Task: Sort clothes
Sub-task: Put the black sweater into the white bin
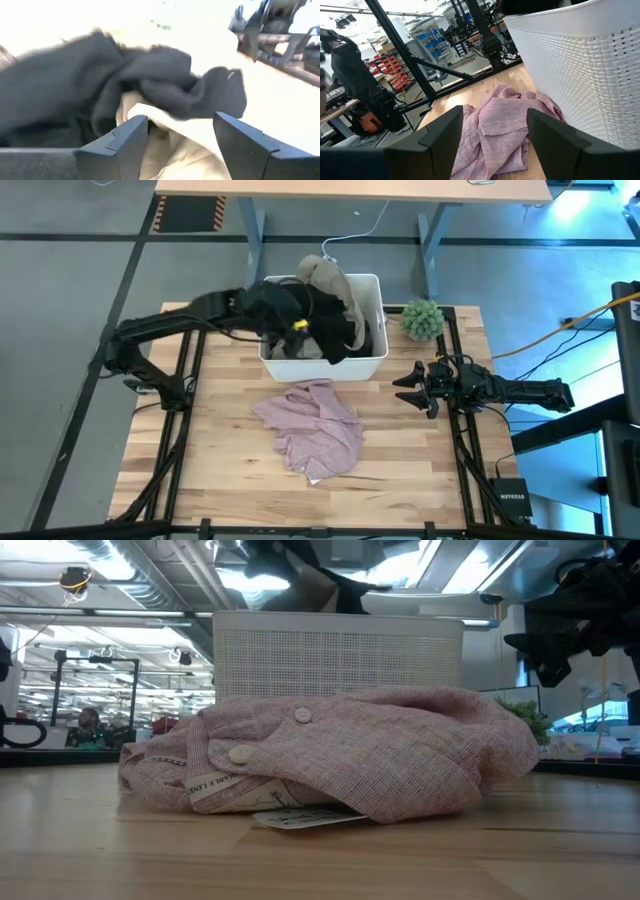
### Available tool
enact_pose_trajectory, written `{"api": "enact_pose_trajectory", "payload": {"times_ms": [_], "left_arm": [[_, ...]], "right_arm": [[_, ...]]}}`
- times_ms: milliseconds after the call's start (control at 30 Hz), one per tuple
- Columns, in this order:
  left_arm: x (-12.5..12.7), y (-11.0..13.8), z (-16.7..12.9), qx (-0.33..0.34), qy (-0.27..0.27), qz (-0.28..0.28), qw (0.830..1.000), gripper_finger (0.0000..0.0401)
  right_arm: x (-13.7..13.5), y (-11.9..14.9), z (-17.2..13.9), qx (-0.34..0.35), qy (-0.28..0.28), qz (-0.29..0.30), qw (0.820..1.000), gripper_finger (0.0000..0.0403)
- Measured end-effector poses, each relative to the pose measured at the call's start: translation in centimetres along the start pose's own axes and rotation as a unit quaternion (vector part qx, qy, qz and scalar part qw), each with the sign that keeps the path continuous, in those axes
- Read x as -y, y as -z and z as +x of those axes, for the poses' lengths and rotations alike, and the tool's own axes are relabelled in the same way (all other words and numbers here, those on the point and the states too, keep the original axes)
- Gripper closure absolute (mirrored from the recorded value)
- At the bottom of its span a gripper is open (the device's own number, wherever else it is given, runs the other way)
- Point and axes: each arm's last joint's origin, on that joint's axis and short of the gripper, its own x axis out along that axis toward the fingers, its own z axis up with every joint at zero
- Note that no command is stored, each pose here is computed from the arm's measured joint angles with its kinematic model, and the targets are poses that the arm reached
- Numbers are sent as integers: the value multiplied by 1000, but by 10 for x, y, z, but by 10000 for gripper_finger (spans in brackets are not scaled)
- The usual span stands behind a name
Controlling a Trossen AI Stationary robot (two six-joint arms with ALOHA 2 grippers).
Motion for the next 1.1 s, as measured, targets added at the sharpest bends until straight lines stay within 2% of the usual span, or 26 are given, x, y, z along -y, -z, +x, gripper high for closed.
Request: {"api": "enact_pose_trajectory", "payload": {"times_ms": [67, 167, 233, 300, 367, 500, 633, 767, 867, 933, 1033, 1100], "left_arm": [[0, -13, -13, 33, -16, -3, 999, 180], [-3, -34, -23, 130, -60, -11, 990, 180], [-5, -44, -17, 180, -80, -10, 980, 180], [-9, -48, -1, 187, -89, -13, 978, 180], [-15, -43, 26, 151, -100, -10, 983, 180], [-32, -17, 90, 6, -95, -2, 995, 180], [-57, 15, 153, -113, -120, 0, 986, 180], [-73, 35, 191, -159, -135, -19, 978, 180], [-75, 37, 195, -162, -138, -13, 977, 180], [-71, 31, 188, -150, -144, -5, 978, 180], [-58, 8, 159, -107, -146, 10, 983, 180], [-45, -17, 127, -46, -139, 21, 989, 180]], "right_arm": [[0, 0, 0, 0, 0, 0, 1000, 166], [0, 0, 0, 0, 0, 0, 1000, 166], [0, 0, 0, 0, 0, 0, 1000, 166], [0, 0, 0, 0, 0, 0, 1000, 166], [0, 0, 0, 0, 0, 0, 1000, 166], [0, 0, 0, 0, 0, 0, 1000, 166], [0, 0, 0, 0, 0, 0, 1000, 166], [0, 0, 0, 0, 0, 0, 1000, 166], [0, 0, 0, 0, 0, 0, 1000, 166], [0, 0, 0, 0, 0, 0, 1000, 166], [0, 0, 0, 0, 0, 0, 1000, 166], [0, 0, 0, 0, 0, 0, 1000, 166]]}}
